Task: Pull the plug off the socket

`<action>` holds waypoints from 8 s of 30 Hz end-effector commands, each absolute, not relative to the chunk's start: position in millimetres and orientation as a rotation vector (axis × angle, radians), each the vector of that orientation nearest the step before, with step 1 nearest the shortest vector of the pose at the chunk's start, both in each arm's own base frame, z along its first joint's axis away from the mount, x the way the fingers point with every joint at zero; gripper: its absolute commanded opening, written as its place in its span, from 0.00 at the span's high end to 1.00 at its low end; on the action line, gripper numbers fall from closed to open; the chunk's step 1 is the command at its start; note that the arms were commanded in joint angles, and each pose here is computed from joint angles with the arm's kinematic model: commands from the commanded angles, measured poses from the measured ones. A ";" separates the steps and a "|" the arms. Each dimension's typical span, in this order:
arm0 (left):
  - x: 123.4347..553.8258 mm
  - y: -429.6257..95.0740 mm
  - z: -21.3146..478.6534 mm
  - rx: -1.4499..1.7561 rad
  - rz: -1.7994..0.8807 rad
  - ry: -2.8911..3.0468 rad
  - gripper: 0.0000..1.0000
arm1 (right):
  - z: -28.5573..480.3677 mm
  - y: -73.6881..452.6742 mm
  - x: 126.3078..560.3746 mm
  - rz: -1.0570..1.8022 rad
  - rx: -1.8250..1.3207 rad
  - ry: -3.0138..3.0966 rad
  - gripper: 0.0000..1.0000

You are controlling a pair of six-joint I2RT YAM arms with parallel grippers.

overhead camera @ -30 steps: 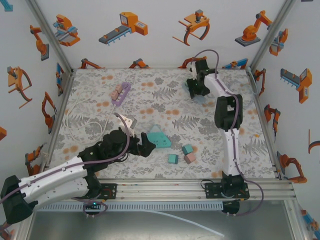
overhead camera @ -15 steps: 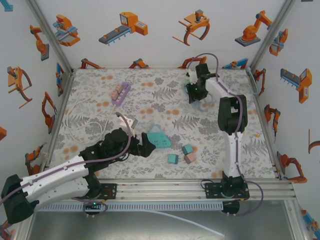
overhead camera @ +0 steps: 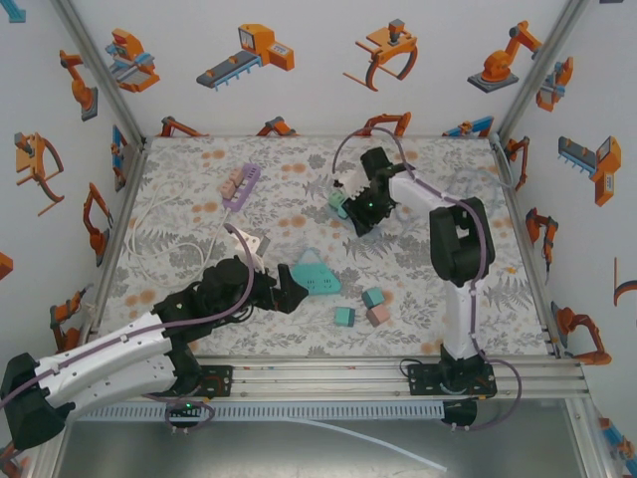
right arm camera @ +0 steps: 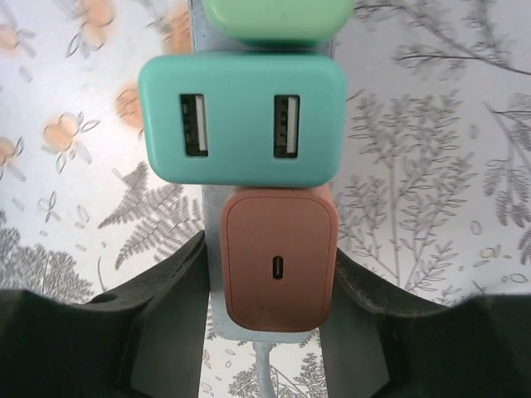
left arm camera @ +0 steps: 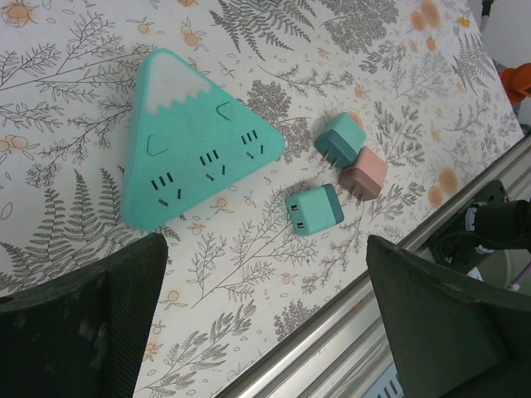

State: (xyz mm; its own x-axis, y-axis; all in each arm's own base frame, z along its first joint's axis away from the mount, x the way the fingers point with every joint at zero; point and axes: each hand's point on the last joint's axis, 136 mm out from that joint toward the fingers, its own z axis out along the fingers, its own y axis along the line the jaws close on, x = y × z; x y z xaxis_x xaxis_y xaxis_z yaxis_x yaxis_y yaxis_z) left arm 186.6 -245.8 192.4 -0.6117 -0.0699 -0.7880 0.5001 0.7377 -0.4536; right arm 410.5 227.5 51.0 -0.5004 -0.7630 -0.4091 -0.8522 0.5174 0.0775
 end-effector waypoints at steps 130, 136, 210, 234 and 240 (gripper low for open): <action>336.5 -316.6 60.4 0.464 -0.408 2.598 0.56 | 82.0 255.1 328.1 0.605 -1.763 1.782 0.58; 337.1 -319.2 62.1 0.469 -0.405 2.595 0.56 | 77.8 255.0 326.0 0.612 -1.802 1.790 0.63; 283.5 -281.6 -24.7 0.551 -0.316 2.848 0.59 | 163.9 292.3 318.3 0.594 -1.628 1.553 1.00; 307.6 -312.7 75.8 0.420 -0.644 2.642 0.51 | 259.5 223.0 314.8 0.750 -0.431 1.983 1.00; 313.2 -316.2 93.1 0.425 -0.655 2.598 0.45 | 253.7 211.7 294.3 0.866 -0.243 2.049 1.00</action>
State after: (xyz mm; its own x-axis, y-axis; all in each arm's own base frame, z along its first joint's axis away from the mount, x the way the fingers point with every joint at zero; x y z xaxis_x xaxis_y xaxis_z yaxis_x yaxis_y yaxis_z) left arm 323.2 -330.1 99.1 -0.8432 0.1580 -0.5139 0.4035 0.8176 -0.4106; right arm 300.2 219.6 264.2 -0.4939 0.0166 -0.8694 -0.5901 0.7279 0.3491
